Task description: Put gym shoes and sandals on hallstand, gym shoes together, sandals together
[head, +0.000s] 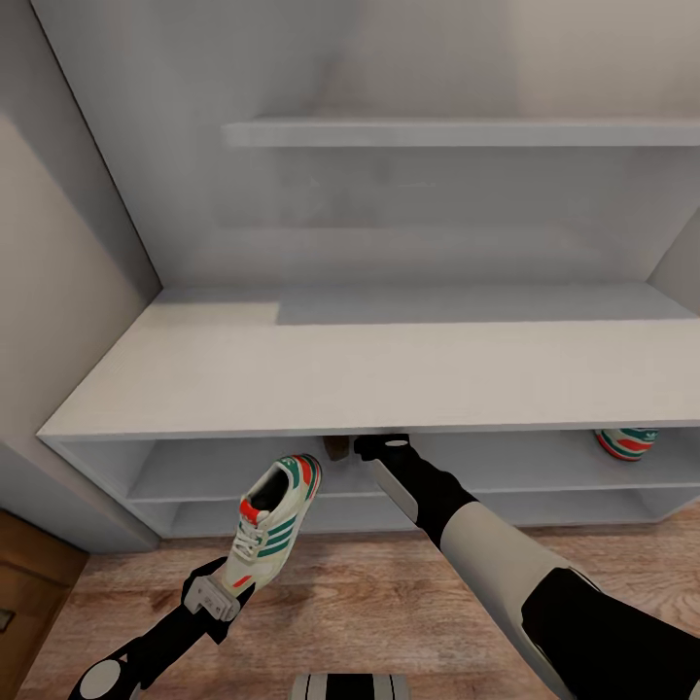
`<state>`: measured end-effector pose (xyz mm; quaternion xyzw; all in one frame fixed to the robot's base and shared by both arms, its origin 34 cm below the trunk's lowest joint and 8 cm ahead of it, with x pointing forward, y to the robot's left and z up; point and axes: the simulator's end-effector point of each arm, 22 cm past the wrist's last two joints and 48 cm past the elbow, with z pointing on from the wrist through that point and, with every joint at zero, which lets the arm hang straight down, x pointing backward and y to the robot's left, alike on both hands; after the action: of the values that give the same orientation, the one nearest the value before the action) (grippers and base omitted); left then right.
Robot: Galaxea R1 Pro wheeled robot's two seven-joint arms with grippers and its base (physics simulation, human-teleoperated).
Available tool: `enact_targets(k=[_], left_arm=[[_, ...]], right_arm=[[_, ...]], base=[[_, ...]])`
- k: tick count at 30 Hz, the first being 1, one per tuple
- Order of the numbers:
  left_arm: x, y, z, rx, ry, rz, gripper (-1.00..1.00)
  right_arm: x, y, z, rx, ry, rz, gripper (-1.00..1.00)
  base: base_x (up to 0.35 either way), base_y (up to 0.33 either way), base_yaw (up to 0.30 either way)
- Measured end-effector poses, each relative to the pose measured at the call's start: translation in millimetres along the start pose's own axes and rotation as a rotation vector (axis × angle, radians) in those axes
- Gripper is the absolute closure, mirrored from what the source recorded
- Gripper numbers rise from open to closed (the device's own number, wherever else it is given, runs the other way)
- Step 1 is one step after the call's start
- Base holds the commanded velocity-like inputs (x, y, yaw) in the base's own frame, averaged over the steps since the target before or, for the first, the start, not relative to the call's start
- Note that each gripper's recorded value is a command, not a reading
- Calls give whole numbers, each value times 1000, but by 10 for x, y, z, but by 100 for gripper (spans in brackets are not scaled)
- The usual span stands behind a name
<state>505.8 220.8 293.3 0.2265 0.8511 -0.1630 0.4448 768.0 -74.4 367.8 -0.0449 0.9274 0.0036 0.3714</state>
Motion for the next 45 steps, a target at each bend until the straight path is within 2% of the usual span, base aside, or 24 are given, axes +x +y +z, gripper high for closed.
enact_targets(k=[45], left_arm=[[2,6,4,-6,0,-1,100]], right_arm=[[-2,-1,0,0,0,0,-100]], base=[[0,0,0]])
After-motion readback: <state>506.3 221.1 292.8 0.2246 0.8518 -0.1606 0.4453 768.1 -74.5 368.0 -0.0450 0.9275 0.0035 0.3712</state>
